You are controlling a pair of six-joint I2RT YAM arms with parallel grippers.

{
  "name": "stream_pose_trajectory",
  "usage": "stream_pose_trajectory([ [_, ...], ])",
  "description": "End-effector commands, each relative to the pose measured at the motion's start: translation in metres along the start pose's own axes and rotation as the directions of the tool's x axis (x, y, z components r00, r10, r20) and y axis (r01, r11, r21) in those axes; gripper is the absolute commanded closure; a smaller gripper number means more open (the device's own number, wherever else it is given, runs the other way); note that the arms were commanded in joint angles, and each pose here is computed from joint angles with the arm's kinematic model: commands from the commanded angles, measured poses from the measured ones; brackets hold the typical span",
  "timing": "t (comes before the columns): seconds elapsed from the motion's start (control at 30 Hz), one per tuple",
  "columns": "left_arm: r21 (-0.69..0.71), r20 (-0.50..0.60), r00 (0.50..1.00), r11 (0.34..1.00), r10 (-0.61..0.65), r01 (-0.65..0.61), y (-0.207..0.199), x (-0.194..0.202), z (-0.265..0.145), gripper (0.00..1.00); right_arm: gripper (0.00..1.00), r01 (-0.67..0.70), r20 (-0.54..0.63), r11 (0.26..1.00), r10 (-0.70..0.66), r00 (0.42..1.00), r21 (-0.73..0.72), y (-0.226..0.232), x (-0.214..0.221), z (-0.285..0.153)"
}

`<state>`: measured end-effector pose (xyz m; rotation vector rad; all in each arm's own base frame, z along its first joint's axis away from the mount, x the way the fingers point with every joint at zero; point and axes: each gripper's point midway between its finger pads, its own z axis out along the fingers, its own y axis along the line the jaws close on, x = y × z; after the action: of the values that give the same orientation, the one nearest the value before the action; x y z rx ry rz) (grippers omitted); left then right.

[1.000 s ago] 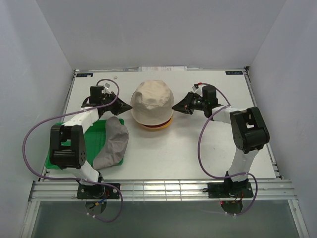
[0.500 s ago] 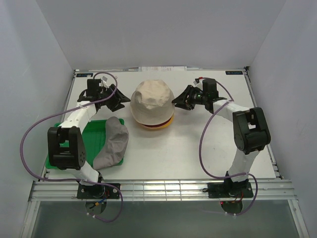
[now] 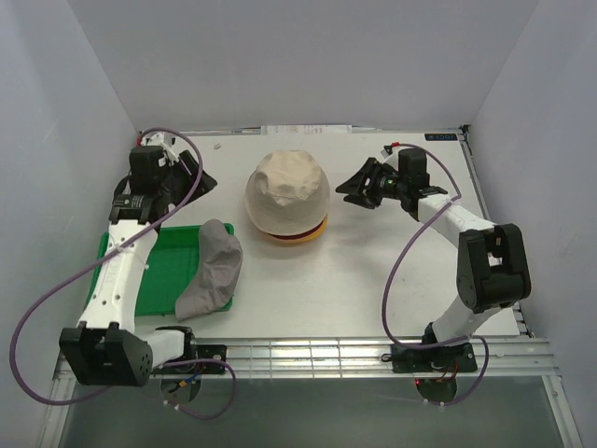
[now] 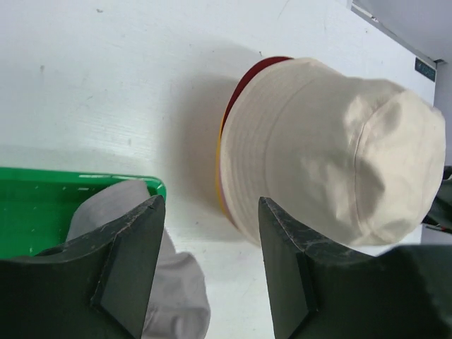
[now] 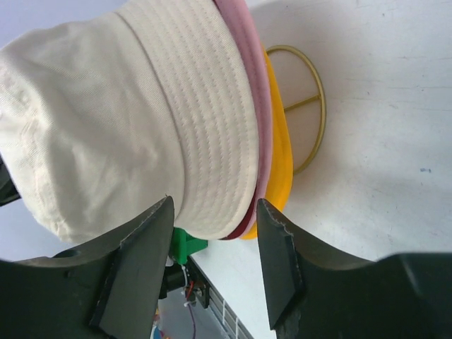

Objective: Stack the hats

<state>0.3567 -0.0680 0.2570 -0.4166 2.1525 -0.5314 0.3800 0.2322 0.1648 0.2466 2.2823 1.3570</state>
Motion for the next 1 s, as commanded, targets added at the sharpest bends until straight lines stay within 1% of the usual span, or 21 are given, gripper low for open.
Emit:
stream_pose_trajectory([
  [0.0,-0.087,-0.04,0.996,0.992,0.086,-0.089,0.025,0.028,-0.033,0.34,0.43,0.086,0.028,0.996,-0.086,0.996,0.004,0.01,0.002,-0.017],
  [0.03,-0.084,-0.078,0.993,0.992,0.087,-0.094,0.03,0.043,-0.034,0.34,0.43,0.1,0.035,0.995,-0.1,0.994,0.004,0.014,0.003,-0.021],
  [0.07,-0.066,-0.088,0.991,0.992,0.1,-0.106,0.027,0.053,-0.045,0.34,0.43,0.111,0.036,0.994,-0.111,0.993,0.004,0.016,0.004,-0.024],
  [0.13,-0.051,-0.13,0.985,0.992,0.109,-0.116,0.029,0.075,-0.051,0.34,0.43,0.135,0.035,0.991,-0.135,0.99,0.01,0.018,0.008,-0.03],
  [0.23,-0.036,-0.134,0.984,0.991,0.12,-0.126,0.026,0.093,-0.066,0.34,0.42,0.181,0.052,0.983,-0.182,0.982,0.01,0.024,0.008,-0.038],
  [0.27,-0.033,-0.143,0.981,0.99,0.129,-0.135,0.026,0.101,-0.067,0.34,0.41,0.17,0.038,0.985,-0.17,0.985,0.024,0.021,0.013,-0.041],
  [0.33,-0.029,-0.133,0.982,0.99,0.132,-0.137,0.025,0.105,-0.07,0.34,0.41,0.186,0.039,0.982,-0.187,0.982,0.021,0.023,0.015,-0.044],
  [0.47,-0.036,-0.157,0.974,0.985,0.162,-0.169,0.02,0.119,-0.066,0.31,0.41,0.191,0.024,0.981,-0.192,0.981,0.031,0.017,0.023,-0.047],
  [0.5,-0.049,-0.154,0.974,0.983,0.167,-0.177,0.021,0.119,-0.066,0.28,0.41,0.197,0.026,0.98,-0.198,0.98,0.035,0.016,0.023,-0.048],
  [0.63,-0.097,-0.149,0.969,0.972,0.198,-0.214,0.023,0.121,-0.063,0.27,0.4,0.206,0.032,0.978,-0.207,0.978,0.043,0.015,0.025,-0.051],
  [0.83,-0.145,-0.19,0.952,0.952,0.241,-0.27,0.021,0.14,-0.054,0.28,0.4,0.206,0.023,0.977,-0.207,0.978,0.051,0.01,0.025,-0.048],
  [0.97,-0.192,-0.208,0.932,0.922,0.297,-0.337,0.019,0.147,-0.054,0.28,0.4,0.213,0.028,0.975,-0.215,0.976,0.055,0.009,0.025,-0.048],
])
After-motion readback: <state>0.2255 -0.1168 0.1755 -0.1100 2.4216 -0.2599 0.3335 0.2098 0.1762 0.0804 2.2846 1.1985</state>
